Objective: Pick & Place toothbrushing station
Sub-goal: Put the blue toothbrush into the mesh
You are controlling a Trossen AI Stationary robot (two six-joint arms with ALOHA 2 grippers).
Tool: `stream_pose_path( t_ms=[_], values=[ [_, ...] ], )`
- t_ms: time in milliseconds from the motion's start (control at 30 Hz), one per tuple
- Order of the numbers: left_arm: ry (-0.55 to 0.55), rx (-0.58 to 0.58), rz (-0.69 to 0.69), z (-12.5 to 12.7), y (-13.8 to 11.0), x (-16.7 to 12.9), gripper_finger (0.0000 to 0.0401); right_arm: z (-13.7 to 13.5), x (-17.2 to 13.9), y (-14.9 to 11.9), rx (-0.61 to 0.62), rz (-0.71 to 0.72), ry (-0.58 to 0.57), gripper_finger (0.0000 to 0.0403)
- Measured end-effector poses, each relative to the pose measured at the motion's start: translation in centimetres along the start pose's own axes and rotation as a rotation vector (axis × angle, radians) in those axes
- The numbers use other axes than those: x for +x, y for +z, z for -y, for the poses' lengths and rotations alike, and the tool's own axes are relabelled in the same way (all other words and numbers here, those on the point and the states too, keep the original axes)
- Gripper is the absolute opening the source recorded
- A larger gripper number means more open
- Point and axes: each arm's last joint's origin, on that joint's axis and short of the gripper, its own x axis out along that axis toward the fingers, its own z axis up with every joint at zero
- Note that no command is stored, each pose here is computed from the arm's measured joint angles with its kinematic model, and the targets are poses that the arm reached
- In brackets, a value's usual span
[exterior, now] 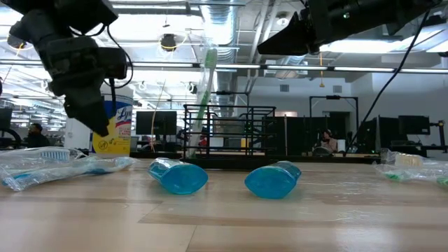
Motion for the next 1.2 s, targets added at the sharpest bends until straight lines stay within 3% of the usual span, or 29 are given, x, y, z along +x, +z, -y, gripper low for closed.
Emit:
stream_pose_path(
  t_ms=[300,667,1200],
  values=[
    [-0.017,-0.108,-0.039,-0.1,0.3,1.6,0.0186,0.0,0.0,0.4,0.014,0.042,0.022,0.0093],
    [-0.057,-0.151,-0.064,-0.4,1.0,5.0,0.0186,0.0,0.0,0.4,0.013,0.039,0.023,0.0093],
    [-0.053,-0.159,-0.098,-1.1,1.1,6.0,0.0186,-0.1,0.0,0.4,0.01,0.042,0.038,0.0093]
  ],
)
